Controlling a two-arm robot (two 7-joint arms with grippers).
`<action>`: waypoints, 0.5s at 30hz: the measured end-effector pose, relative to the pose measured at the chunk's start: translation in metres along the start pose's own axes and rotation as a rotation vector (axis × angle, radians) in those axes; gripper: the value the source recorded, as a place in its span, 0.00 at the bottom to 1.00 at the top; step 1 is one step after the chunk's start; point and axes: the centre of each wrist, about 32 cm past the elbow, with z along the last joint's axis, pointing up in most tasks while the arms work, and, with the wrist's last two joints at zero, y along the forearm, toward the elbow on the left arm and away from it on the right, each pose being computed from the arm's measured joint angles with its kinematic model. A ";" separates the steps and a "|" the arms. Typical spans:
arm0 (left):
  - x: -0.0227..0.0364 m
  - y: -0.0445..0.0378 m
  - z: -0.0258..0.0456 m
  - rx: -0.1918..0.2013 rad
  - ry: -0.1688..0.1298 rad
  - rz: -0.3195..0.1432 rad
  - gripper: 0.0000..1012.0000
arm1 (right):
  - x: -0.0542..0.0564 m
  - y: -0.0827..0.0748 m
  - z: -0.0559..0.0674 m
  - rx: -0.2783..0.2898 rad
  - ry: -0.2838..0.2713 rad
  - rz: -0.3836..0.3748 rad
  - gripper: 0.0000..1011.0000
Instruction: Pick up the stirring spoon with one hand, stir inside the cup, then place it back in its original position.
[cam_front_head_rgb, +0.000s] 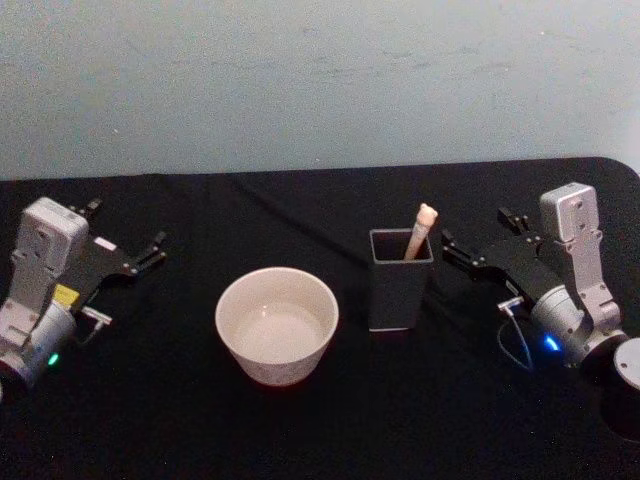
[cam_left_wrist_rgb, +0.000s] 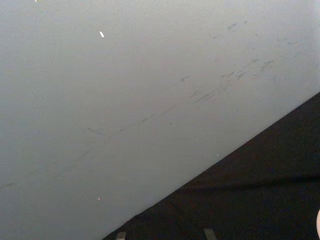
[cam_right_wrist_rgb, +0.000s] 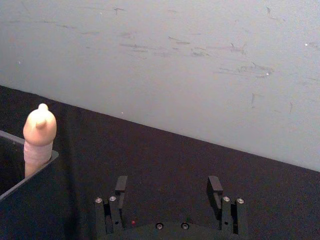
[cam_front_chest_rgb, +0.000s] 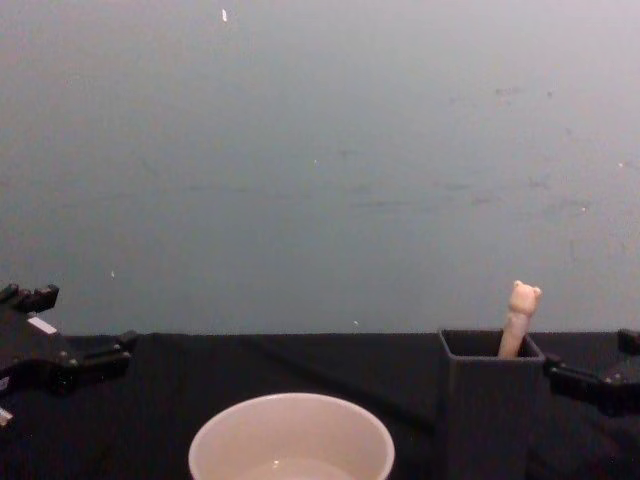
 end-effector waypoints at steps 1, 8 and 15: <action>0.0000 0.0000 0.0000 0.000 0.000 0.000 0.99 | 0.000 0.000 0.000 0.000 0.000 0.000 0.99; 0.0000 0.0000 0.0000 0.000 0.000 0.000 0.99 | 0.000 0.000 0.001 0.003 0.000 0.001 0.99; 0.0000 0.0000 0.0000 0.000 0.000 0.000 0.99 | 0.000 0.000 0.001 0.003 0.001 0.002 0.99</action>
